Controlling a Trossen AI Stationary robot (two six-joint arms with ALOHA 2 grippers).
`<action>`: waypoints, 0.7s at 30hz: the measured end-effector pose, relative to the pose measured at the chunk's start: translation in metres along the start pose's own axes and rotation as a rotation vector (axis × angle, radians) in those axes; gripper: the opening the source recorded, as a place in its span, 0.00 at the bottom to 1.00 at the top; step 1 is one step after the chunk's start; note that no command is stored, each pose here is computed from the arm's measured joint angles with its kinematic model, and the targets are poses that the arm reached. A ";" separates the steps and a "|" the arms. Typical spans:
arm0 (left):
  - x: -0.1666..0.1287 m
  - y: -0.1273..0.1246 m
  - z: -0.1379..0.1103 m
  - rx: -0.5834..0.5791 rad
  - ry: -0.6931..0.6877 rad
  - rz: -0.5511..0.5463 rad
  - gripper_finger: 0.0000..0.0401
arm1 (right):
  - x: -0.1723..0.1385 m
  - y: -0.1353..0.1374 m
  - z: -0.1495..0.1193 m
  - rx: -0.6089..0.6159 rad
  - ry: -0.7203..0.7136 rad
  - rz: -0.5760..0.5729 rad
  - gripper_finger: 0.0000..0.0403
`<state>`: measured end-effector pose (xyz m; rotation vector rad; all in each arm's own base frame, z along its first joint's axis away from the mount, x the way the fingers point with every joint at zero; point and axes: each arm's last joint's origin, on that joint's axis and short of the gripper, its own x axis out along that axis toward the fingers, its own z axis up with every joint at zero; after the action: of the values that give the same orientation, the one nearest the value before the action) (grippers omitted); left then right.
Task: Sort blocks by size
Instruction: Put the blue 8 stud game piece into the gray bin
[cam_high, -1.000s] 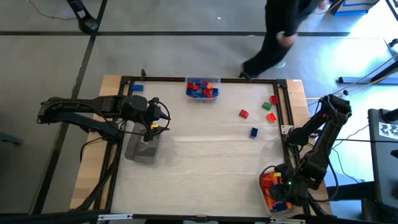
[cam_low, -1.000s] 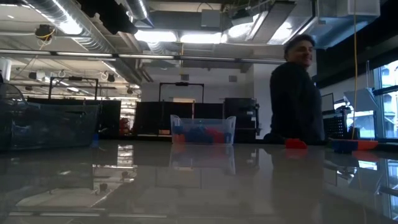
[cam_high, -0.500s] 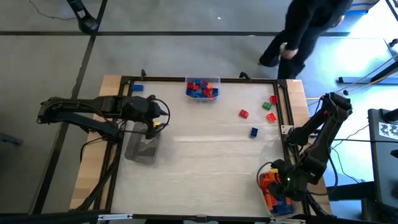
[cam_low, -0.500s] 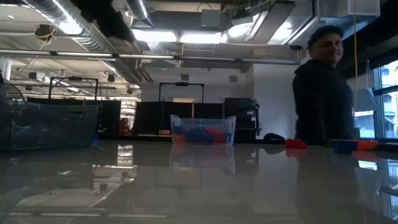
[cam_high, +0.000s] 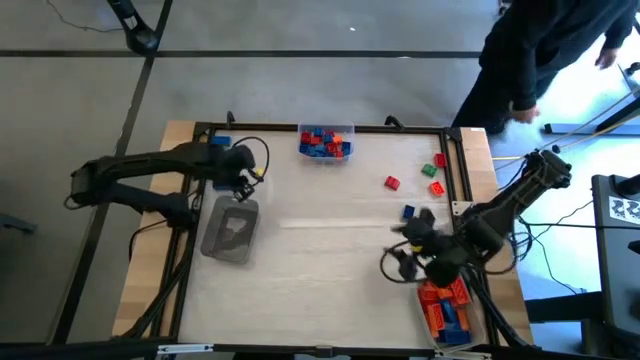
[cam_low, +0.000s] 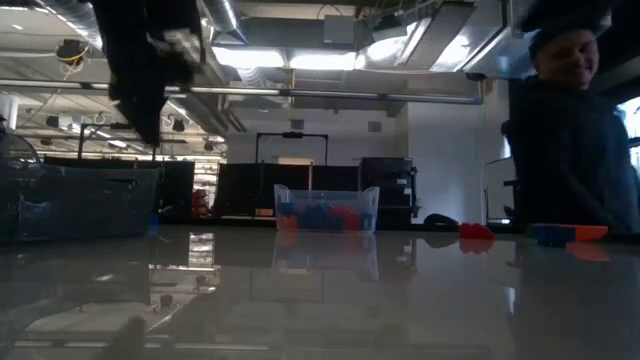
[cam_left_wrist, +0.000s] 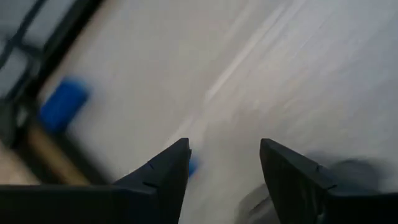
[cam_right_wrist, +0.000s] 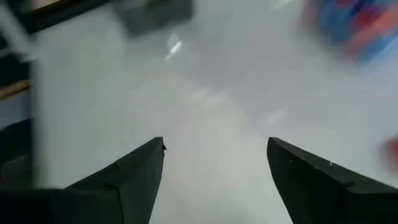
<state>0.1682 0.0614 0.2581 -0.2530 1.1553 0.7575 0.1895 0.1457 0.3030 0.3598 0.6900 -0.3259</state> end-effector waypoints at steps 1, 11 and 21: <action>0.006 0.004 0.000 -0.003 0.062 0.031 0.45 | 0.004 -0.002 0.004 -0.043 -0.046 -0.044 0.70; 0.060 0.032 0.009 0.025 0.409 0.117 0.44 | 0.047 -0.029 0.019 -0.207 -0.096 -0.323 0.70; 0.092 0.044 0.005 -0.007 0.539 0.132 0.44 | 0.066 -0.030 0.014 -0.226 -0.059 -0.367 0.70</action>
<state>0.1604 0.1341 0.1867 -0.4052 1.6915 0.8348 0.2326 0.1021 0.2628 0.0051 0.7266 -0.5982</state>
